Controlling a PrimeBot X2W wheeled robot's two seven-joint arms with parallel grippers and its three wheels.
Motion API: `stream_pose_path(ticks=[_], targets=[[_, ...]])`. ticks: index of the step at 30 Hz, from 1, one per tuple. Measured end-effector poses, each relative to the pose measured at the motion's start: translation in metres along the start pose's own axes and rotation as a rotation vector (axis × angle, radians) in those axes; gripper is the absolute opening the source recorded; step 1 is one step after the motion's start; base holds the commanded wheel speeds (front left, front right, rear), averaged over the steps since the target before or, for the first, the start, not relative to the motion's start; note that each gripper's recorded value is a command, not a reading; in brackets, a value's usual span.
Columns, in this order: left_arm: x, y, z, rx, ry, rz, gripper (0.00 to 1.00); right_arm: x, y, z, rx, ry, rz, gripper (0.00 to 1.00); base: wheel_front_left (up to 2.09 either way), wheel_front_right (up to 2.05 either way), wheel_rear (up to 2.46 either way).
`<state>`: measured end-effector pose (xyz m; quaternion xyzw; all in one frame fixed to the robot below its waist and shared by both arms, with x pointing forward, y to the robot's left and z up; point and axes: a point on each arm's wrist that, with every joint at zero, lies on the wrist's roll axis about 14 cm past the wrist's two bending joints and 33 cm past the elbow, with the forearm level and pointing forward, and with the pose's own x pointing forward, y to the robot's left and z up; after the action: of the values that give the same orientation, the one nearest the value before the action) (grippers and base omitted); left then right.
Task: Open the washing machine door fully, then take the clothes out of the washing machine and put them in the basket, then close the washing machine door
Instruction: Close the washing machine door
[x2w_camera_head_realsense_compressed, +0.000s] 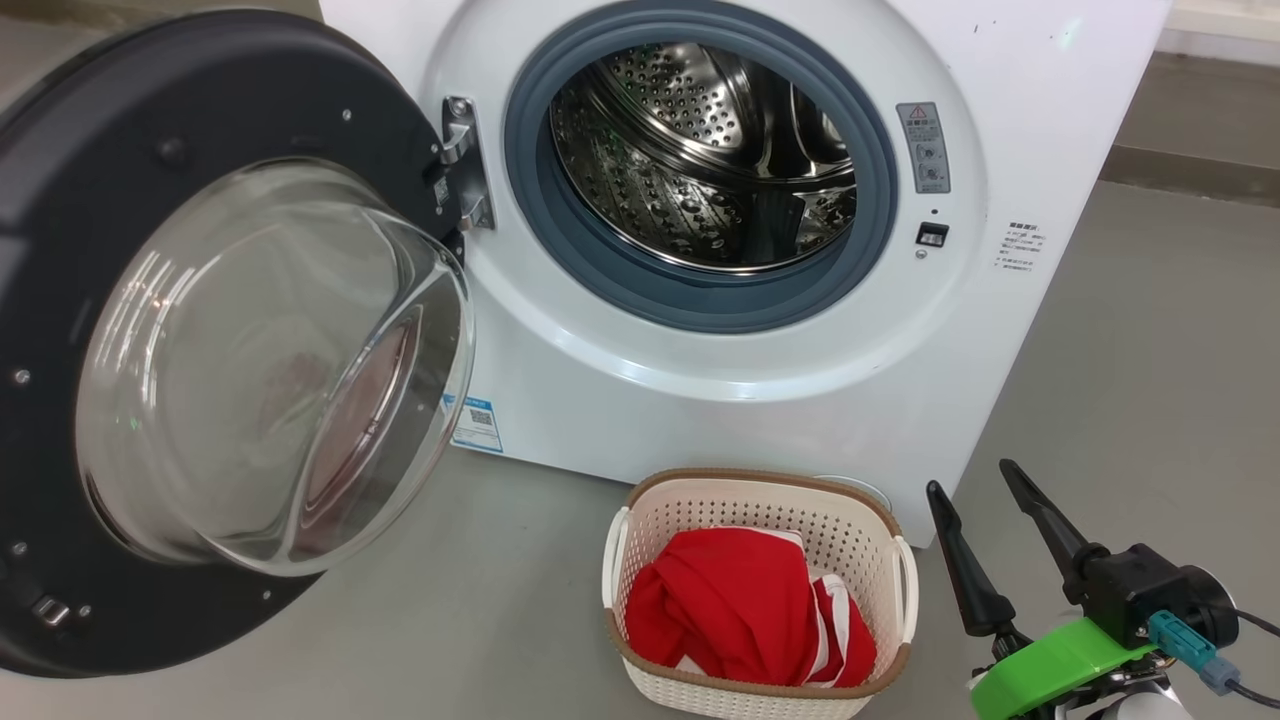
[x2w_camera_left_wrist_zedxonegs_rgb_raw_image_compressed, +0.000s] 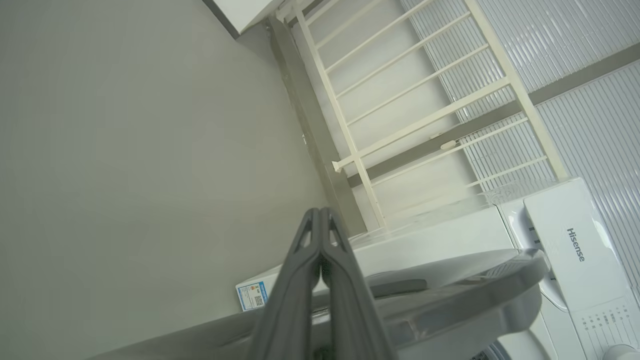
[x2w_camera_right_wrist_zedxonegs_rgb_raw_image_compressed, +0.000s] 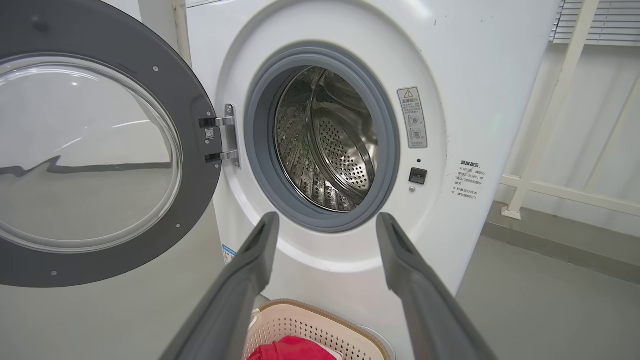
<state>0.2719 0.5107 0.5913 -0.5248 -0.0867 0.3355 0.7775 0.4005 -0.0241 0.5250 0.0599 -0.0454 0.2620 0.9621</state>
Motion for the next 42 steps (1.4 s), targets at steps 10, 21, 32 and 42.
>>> stream_pose_path(ticks=[10,21,32,42], targets=[[-0.003,0.003,-0.025,-0.037,0.193,-0.04,0.0,0.0,0.0,-0.004,0.007,0.009,0.001,1.0,0.0,0.0,0.0],[-0.012,-0.001,-0.052,-0.126,0.268,-0.128,0.0,0.003,0.003,-0.009,0.015,0.022,0.013,1.0,0.0,0.0,0.0],[-0.037,-0.019,-0.071,-0.143,0.282,-0.233,0.0,0.003,0.004,-0.008,0.015,0.019,0.013,1.0,0.0,0.0,0.0],[-0.062,-0.03,-0.082,-0.085,0.305,-0.281,0.0,0.002,0.003,-0.01,0.02,0.023,0.011,1.0,0.0,0.0,0.0]])
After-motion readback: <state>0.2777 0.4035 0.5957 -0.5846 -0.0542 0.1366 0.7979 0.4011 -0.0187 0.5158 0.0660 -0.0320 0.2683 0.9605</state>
